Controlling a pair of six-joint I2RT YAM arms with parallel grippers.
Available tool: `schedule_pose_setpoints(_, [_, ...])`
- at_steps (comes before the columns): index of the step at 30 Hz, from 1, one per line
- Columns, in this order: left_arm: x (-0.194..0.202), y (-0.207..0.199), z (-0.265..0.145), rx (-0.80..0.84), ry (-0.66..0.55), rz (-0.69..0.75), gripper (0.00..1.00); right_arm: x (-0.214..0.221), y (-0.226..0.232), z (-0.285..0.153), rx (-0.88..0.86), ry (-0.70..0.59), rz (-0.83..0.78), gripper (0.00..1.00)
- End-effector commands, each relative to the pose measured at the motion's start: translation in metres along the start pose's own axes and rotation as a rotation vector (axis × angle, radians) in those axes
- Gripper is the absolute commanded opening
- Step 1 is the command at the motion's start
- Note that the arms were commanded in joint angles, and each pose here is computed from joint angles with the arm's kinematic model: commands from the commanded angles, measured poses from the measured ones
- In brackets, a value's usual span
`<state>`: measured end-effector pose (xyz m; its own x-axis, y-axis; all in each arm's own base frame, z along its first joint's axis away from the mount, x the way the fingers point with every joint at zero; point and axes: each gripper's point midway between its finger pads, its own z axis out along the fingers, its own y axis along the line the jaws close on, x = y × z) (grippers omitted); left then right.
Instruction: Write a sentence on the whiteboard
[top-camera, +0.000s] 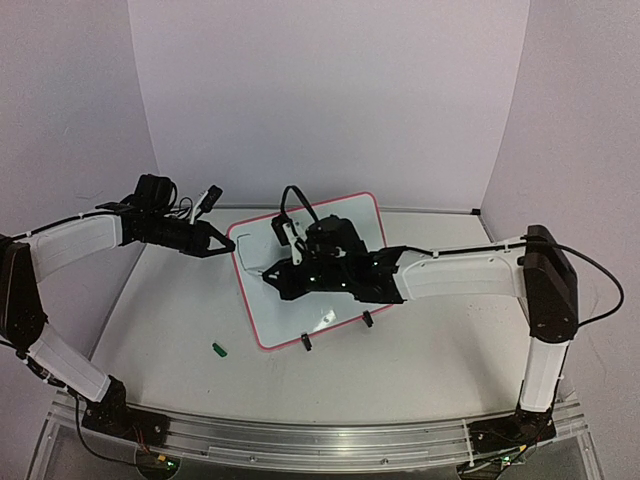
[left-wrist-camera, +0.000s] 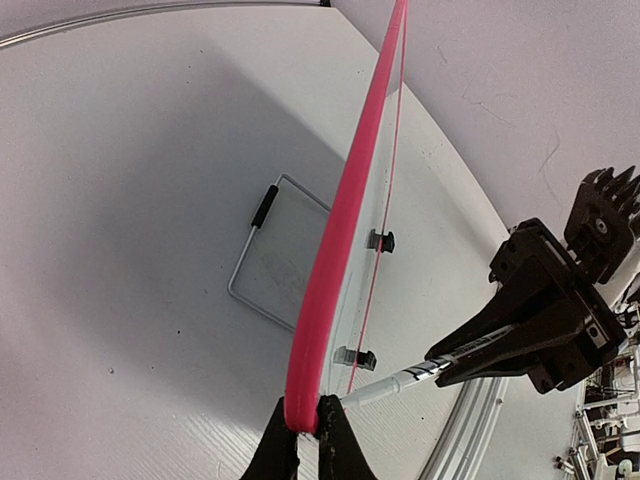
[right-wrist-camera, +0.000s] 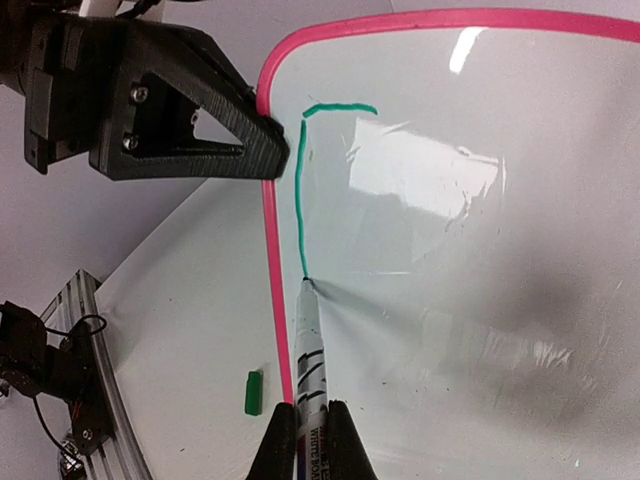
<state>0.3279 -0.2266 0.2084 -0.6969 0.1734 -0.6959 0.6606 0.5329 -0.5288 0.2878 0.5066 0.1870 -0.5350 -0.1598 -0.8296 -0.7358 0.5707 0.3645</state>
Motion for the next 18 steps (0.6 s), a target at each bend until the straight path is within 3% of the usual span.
schedule_pose_setpoints(1, [0.007, 0.006, 0.000, -0.032, 0.020, 0.041, 0.00, -0.026, 0.023, -0.029, -0.082, -0.057, -0.009, 0.00])
schedule_pose_setpoints(7, [0.008, 0.006, 0.001, -0.031, 0.022, 0.038, 0.00, -0.044, 0.026, -0.037, -0.077, -0.108, -0.013, 0.00])
schedule_pose_setpoints(18, [0.007, 0.006, 0.000, -0.032, 0.021, 0.042, 0.00, -0.049, 0.019, -0.013, -0.033, -0.112, -0.013, 0.00])
